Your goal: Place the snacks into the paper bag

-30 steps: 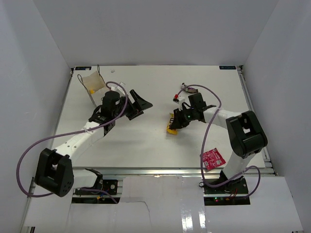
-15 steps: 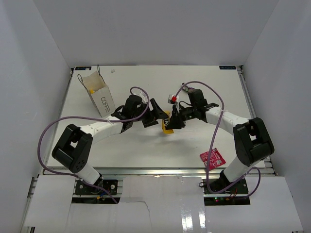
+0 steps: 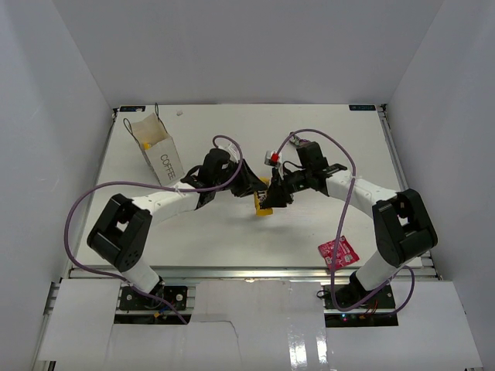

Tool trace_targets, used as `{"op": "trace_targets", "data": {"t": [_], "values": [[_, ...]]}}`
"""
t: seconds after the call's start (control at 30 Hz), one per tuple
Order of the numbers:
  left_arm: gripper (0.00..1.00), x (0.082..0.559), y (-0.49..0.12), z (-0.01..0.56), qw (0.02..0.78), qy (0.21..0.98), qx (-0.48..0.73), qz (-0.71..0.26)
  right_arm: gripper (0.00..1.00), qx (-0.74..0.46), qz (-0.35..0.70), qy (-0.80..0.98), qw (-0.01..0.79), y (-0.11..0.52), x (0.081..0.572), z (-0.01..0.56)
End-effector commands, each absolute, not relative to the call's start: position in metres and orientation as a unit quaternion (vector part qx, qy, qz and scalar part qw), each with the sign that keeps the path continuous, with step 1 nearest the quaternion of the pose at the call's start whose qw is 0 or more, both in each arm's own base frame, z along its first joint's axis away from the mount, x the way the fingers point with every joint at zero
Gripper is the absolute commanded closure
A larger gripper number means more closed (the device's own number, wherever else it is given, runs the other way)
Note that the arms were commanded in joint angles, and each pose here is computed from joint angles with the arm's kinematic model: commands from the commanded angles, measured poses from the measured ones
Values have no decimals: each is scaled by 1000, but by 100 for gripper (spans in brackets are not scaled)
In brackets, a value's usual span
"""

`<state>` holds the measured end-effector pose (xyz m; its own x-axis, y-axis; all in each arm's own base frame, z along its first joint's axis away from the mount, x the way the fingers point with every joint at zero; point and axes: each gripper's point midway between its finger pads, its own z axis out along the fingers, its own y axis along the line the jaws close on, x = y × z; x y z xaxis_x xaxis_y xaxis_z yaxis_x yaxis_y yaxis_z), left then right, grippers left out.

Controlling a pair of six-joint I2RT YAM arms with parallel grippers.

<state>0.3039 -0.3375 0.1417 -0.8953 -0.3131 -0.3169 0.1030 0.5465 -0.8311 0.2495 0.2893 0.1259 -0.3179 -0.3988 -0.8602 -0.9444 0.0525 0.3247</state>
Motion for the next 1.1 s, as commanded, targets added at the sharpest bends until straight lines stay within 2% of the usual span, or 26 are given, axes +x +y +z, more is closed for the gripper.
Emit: {"op": "trace_targets", "data": {"t": [0.0, 0.03, 0.1, 0.13, 0.23, 0.3, 0.47, 0.5, 0.6, 0.67, 0.87, 1.07], "values": [[67, 304, -340, 174, 246, 837, -42, -486, 65, -521, 470, 630, 332, 298, 259, 162], [71, 305, -339, 178, 255, 837, -37, -483, 52, -521, 467, 633, 333, 298, 259, 162], [74, 307, -331, 181, 269, 842, -42, -465, 38, -522, 461, 634, 336, 298, 262, 166], [76, 310, -327, 185, 285, 842, -36, -457, 27, -528, 454, 632, 340, 297, 264, 167], [80, 318, -304, 197, 317, 852, -47, -414, 11, -545, 434, 625, 352, 293, 267, 175], [83, 329, -277, 215, 354, 853, -60, -380, 6, -552, 419, 624, 361, 287, 268, 180], [90, 355, -202, 272, 438, 843, -93, -299, 3, -569, 382, 609, 399, 259, 283, 186], [90, 360, -189, 305, 477, 827, -82, -287, 4, -568, 380, 608, 404, 255, 285, 187], [95, 375, -133, 353, 542, 807, -108, -209, 4, -553, 375, 621, 409, 242, 294, 184], [97, 386, -88, 360, 552, 806, -142, -160, 4, -545, 375, 628, 409, 235, 296, 181], [97, 413, 8, 386, 585, 778, -207, -97, 4, -537, 367, 640, 409, 227, 296, 176], [96, 437, 44, 386, 595, 767, -230, -68, 4, -525, 360, 651, 414, 216, 298, 176]]}}
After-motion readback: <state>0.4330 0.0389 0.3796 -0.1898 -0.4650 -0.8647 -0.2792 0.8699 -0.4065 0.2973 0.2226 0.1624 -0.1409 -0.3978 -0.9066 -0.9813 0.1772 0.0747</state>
